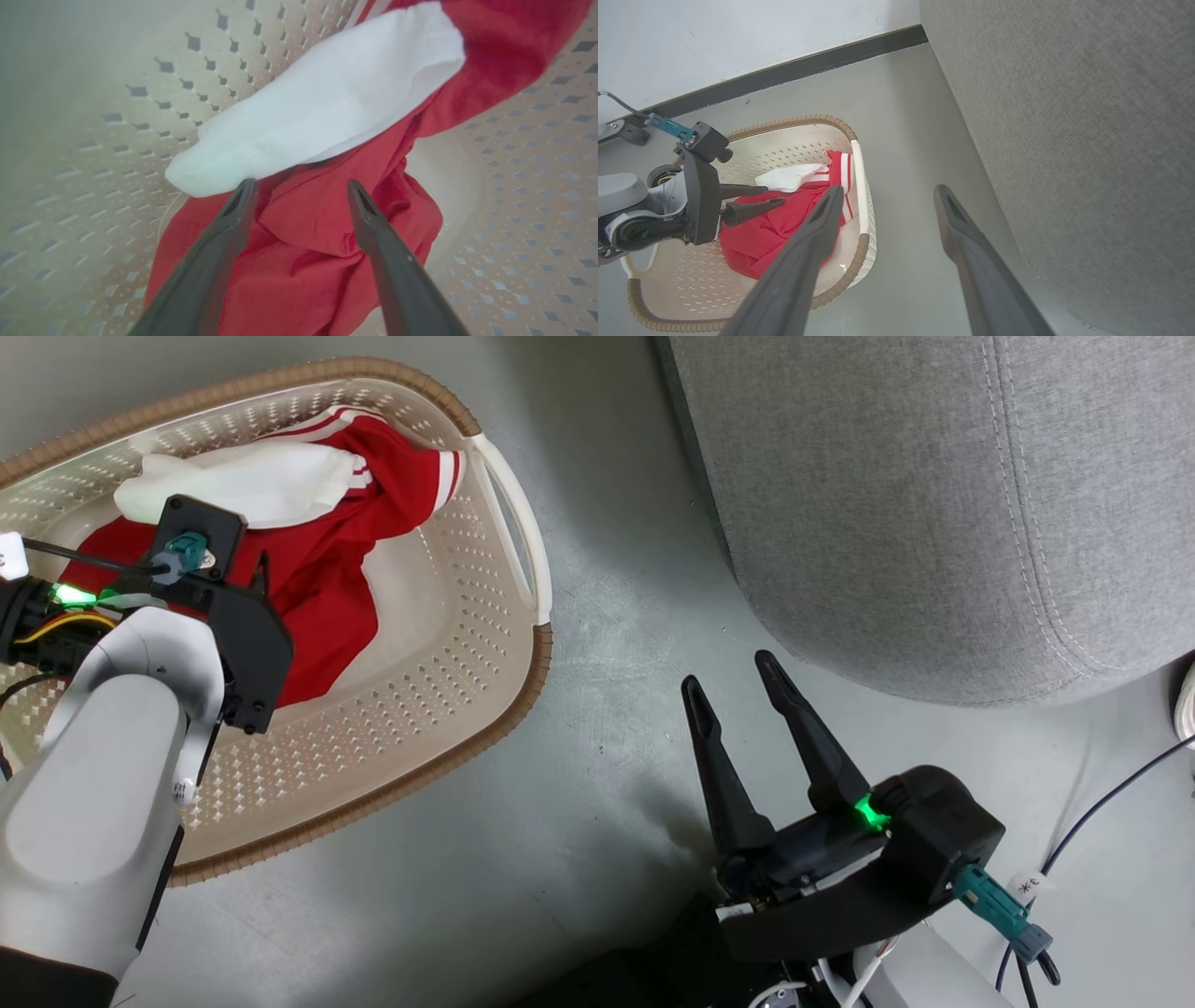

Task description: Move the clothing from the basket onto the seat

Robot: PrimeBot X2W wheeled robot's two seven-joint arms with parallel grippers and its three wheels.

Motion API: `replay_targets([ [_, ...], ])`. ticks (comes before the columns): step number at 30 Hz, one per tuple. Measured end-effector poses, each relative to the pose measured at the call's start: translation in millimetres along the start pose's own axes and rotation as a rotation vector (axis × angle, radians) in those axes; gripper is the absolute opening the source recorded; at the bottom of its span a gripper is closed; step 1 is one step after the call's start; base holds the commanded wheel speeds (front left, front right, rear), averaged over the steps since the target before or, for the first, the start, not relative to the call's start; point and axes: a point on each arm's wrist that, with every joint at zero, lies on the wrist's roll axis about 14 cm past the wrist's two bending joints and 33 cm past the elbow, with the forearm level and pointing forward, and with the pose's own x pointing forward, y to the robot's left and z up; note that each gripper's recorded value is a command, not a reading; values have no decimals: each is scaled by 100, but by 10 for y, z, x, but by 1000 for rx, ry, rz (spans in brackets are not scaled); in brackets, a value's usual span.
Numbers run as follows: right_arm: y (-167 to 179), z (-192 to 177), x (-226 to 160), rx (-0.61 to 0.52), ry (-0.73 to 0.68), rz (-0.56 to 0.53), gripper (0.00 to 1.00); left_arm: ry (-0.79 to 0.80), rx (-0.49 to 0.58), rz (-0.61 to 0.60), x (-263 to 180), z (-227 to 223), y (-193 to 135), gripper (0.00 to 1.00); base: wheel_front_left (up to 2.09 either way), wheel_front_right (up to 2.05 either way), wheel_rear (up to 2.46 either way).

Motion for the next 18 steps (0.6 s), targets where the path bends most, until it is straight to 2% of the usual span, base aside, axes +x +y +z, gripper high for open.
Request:
replay_targets([
  [18,28,-48,55,-16,6,14,100,83,-48,-36,23,-299,-95,100,0,0,0],
])
